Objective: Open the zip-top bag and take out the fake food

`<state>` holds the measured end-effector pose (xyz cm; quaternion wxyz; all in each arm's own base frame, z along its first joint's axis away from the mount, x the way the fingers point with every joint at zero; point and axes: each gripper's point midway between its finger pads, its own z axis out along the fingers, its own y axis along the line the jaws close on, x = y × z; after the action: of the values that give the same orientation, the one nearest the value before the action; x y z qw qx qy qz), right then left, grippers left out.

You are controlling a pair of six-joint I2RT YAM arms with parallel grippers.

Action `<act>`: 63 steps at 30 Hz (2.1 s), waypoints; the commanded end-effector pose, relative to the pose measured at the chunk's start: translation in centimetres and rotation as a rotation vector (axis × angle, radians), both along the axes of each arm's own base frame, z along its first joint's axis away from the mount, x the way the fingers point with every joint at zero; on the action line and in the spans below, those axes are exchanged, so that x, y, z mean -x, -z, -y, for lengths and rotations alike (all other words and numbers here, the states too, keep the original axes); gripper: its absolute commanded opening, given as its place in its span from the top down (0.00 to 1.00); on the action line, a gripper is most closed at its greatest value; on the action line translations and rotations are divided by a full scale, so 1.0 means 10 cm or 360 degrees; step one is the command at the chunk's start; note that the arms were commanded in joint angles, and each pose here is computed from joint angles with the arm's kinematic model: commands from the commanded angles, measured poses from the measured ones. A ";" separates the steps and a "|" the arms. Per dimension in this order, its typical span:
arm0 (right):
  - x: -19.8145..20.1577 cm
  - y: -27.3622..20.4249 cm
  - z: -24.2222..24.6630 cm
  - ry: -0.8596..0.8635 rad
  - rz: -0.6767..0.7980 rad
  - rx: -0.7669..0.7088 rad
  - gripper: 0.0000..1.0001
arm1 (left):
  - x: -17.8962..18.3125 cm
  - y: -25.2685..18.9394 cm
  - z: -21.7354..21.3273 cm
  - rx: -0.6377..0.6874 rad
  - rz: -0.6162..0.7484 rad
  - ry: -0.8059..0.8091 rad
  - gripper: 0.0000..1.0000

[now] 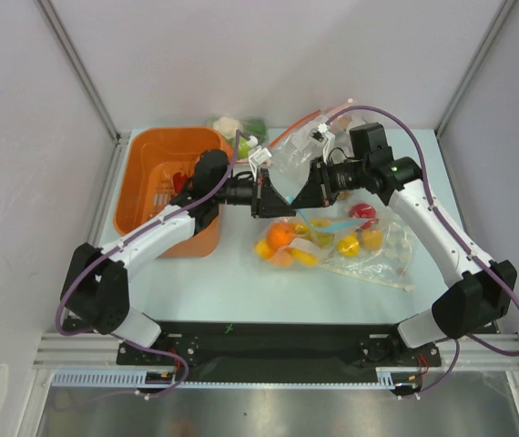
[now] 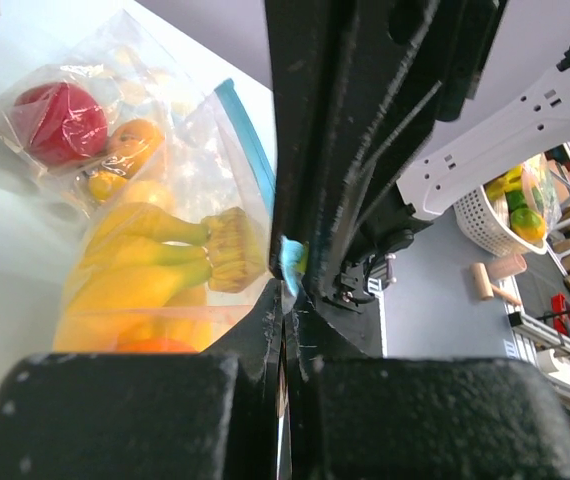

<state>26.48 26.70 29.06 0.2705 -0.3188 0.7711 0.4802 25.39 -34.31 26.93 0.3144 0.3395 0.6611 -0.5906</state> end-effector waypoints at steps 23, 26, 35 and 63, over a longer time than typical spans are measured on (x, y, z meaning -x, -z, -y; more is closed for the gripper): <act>0.28 0.28 0.22 0.0045 -0.0083 0.0222 1.00 | -0.54 -0.27 -0.54 0.0113 0.0174 -0.0332 1.00; 0.28 0.28 0.23 0.0055 -0.0081 0.0221 1.00 | -0.61 -0.23 -0.62 0.0073 0.0156 -0.0402 1.00; 0.29 0.33 0.30 0.0092 -0.0070 0.0294 1.00 | -0.91 -0.10 -0.81 -0.0059 0.0140 -0.0768 1.00; 0.75 0.59 0.62 0.0219 -0.0215 0.0443 1.00 | -1.32 0.25 -1.16 -0.0201 -0.0019 -0.1258 1.00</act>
<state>21.39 21.57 23.25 0.2319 -0.2778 0.8539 0.3740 35.85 -25.73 23.30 0.4346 0.1202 0.7832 -0.4280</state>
